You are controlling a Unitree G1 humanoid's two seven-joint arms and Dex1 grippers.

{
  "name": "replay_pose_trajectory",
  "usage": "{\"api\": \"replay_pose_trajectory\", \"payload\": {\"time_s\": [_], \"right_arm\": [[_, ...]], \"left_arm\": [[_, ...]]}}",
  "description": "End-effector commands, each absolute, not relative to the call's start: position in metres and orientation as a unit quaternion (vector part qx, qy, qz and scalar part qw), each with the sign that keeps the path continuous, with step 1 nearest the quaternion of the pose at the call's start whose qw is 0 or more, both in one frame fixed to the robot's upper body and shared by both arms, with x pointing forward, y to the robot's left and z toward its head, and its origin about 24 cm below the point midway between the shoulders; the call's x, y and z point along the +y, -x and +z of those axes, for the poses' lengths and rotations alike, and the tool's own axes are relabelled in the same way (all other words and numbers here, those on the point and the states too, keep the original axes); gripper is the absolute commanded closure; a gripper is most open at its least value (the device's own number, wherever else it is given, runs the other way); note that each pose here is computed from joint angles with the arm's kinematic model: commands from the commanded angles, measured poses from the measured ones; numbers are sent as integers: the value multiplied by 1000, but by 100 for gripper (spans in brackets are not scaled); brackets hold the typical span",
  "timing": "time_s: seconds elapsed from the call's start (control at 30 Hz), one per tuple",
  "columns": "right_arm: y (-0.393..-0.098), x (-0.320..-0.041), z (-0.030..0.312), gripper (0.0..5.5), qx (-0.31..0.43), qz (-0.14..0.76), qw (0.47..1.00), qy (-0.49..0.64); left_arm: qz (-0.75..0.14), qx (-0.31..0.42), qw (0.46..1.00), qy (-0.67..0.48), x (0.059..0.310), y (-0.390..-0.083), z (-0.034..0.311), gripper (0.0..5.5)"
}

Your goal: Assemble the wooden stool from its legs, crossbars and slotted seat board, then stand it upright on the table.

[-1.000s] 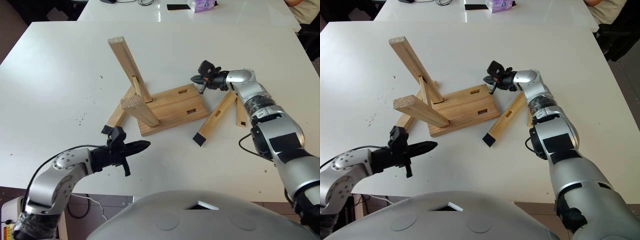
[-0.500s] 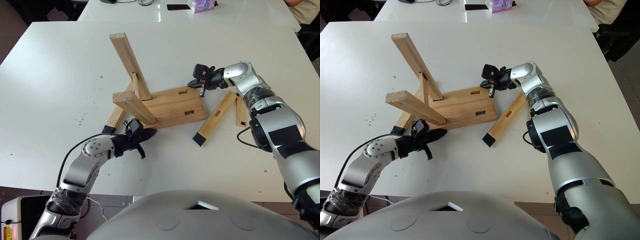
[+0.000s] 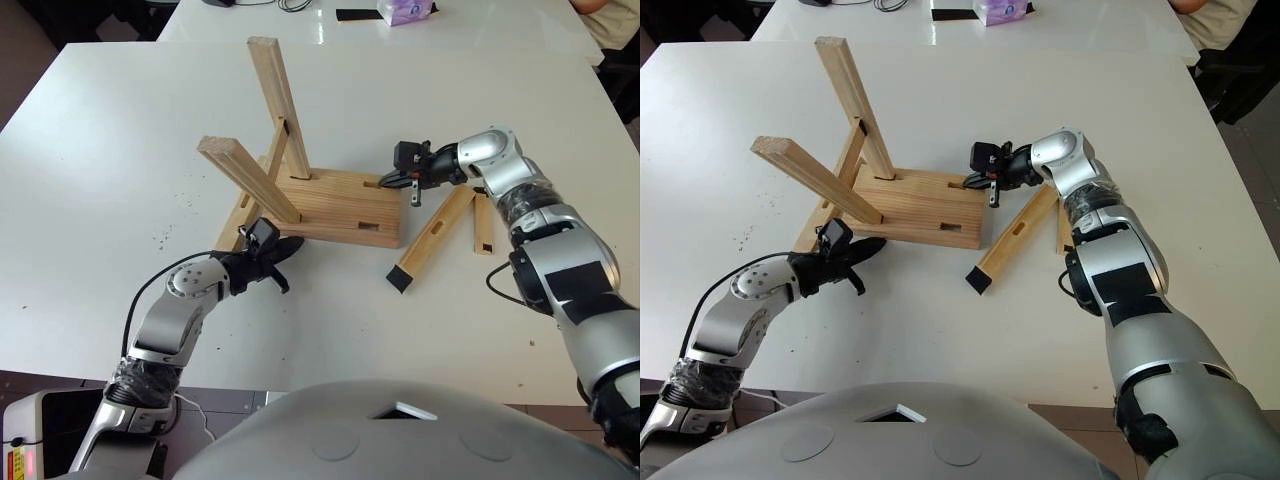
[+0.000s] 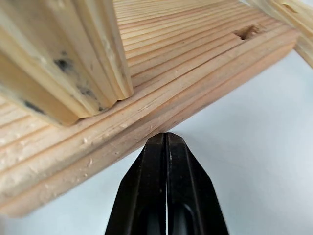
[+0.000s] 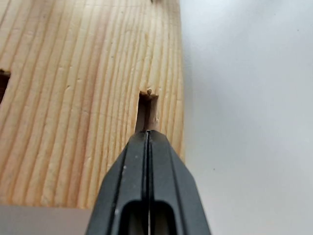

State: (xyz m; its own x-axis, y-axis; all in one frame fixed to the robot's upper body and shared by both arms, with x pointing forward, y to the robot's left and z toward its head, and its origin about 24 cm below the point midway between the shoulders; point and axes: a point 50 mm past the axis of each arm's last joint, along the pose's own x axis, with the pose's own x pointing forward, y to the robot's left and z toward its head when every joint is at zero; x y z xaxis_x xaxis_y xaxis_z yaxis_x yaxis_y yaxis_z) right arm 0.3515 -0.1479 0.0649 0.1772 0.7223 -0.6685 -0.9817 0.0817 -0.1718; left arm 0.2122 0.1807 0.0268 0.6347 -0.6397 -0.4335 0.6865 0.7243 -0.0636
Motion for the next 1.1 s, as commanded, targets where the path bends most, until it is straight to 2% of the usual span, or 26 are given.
{"api": "replay_pose_trajectory", "payload": {"time_s": [0.03,0.3,0.47,0.77,1.1], "right_arm": [[-322,-149,22,549,287,644,655,273],[-293,-155,18,549,274,681,631,251],[-277,-147,27,549,260,699,620,245],[-256,-137,29,549,251,694,637,222],[-243,-127,29,549,249,701,636,204]], "left_arm": [[-333,239,910,-68,188,-217,19,550],[-334,224,912,-78,184,-232,23,550],[-330,218,914,-86,185,-240,26,550],[-364,194,906,-100,168,-268,29,550],[-378,193,899,-102,164,-270,26,550]]}}
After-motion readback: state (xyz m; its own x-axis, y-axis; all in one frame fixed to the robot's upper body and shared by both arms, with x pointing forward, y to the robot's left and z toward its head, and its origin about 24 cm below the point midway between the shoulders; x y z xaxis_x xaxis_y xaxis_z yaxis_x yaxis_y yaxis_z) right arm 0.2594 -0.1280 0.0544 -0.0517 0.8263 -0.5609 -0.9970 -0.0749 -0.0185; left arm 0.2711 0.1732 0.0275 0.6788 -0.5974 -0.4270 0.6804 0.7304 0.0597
